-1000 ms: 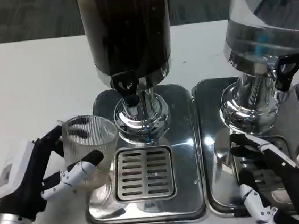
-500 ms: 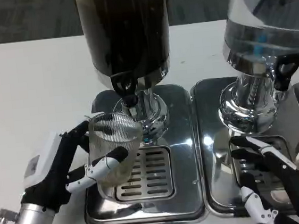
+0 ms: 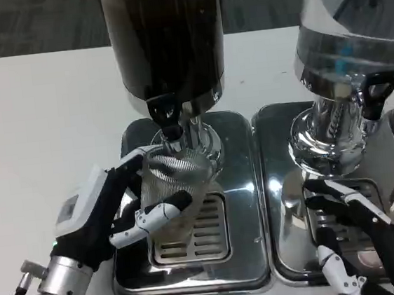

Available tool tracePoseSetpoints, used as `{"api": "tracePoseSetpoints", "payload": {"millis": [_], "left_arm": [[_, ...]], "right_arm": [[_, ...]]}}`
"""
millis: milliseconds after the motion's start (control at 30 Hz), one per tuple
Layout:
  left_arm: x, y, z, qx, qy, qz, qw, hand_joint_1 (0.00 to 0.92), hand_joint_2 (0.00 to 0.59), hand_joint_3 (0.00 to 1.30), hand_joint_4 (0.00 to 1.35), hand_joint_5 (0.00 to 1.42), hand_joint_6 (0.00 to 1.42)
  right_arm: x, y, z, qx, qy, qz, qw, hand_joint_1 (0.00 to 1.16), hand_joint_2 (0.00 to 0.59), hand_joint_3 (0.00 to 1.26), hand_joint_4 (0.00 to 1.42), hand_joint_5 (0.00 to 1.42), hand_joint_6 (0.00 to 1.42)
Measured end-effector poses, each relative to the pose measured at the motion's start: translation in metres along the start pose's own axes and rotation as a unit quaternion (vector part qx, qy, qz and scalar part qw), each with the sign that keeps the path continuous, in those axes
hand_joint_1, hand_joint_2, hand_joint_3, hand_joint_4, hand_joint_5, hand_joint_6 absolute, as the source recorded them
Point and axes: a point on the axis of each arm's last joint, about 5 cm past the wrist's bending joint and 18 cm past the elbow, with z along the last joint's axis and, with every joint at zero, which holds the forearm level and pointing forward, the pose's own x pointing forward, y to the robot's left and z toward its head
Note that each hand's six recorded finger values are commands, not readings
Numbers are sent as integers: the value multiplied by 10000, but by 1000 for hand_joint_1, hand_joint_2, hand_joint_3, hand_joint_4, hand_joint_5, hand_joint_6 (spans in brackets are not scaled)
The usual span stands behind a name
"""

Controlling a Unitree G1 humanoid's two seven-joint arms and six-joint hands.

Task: Grasp the cup under the faucet to collect the drink, then remove the cup.

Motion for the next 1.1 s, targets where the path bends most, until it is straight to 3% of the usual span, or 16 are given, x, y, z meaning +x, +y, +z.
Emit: {"api": "tracePoseSetpoints", "payload": {"millis": [400,667,1100], "left_arm": [[41,-18,24,16,-130,-182,9997,170,232,359,426,620,609],[8,34,1,105,-131,-211,9996,107,165,304,357,565,646],[-8,52,-6,101,-124,-320,9994,65,127,270,300,470,480]], "right_arm": [[9,19,11,42,-3,-53,10000,548,522,241,309,260,266],[35,24,17,59,-58,-68,9999,548,522,252,309,261,294],[59,23,19,63,-104,-90,9999,548,522,262,309,261,319]]}}
